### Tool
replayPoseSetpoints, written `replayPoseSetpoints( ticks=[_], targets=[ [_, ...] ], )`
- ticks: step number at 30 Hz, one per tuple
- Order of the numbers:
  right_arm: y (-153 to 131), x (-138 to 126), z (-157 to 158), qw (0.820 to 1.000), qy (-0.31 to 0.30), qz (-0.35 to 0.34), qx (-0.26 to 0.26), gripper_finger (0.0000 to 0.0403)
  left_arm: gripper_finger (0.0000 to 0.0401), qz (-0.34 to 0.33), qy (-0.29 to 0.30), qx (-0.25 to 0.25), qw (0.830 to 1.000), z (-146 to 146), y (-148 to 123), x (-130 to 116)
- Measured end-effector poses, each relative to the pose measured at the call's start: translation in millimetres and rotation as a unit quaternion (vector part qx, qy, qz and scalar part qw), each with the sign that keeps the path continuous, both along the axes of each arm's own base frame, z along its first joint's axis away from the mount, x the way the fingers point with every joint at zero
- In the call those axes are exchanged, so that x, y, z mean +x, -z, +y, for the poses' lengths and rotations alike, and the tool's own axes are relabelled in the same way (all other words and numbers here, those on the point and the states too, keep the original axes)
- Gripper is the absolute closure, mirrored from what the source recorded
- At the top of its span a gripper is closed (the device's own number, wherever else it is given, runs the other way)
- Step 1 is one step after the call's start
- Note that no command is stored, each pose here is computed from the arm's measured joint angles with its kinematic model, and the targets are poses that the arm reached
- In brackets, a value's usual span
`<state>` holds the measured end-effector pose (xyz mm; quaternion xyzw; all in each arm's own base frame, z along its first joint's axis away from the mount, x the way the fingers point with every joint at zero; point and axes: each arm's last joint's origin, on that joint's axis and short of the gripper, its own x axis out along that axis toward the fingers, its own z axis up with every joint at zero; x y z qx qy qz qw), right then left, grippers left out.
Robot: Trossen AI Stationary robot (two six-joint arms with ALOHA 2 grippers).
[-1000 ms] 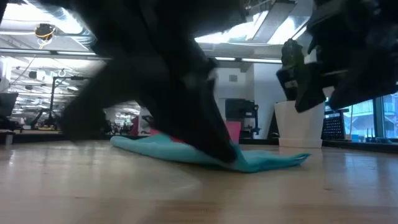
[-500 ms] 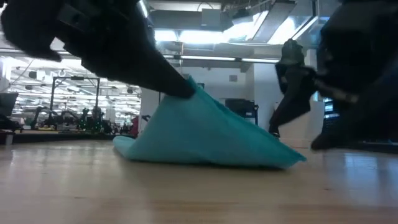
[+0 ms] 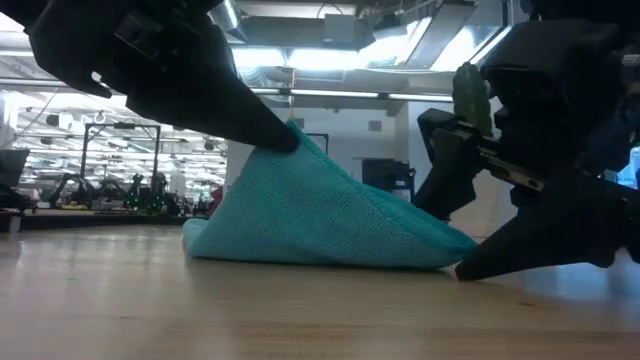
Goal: Roll microfiber towels into tight, uniform cylinder then place into a basket
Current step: Roll the blue towel
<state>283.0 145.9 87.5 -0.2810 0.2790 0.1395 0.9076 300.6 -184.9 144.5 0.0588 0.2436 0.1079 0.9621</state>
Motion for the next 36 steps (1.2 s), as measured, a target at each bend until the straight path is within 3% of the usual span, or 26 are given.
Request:
replayPoseSetpoints(
  ticks=[5,16,22,28,33,36],
  targets=[
    [1.3,-1.5,1.3,1.000,-0.001,0.007,-0.004,0.0190,0.0401,-0.001,0.000,0.000,1.000,-0.6,-0.1,-0.3],
    [2.6,-8.5,12.0,1.000,-0.003,0.011,0.000,0.0389,0.0401,-0.005,0.007,-0.016,1.000,-8.4,-0.5,-4.7],
    [-5.1,-3.3,27.5,0.999,0.000,0.018,0.033,0.0397,0.0401,-0.002,0.034,-0.067,0.997,-24.2,-0.8,-13.7],
    [-36.7,12.1,67.2,0.986,-0.098,0.063,0.120,0.0399,0.0401,-0.010,0.086,-0.151,0.985,-54.8,-19.5,-17.5],
    [-63.5,23.8,78.9,0.981,-0.113,0.091,0.131,0.0400,0.0401,-0.017,0.137,-0.097,0.986,-76.2,-37.1,-22.8],
    [-79.2,33.7,64.2,0.980,-0.102,0.082,0.153,0.0401,0.0401,-0.010,0.115,-0.043,0.992,-75.1,-42.3,-31.2]
  ],
)
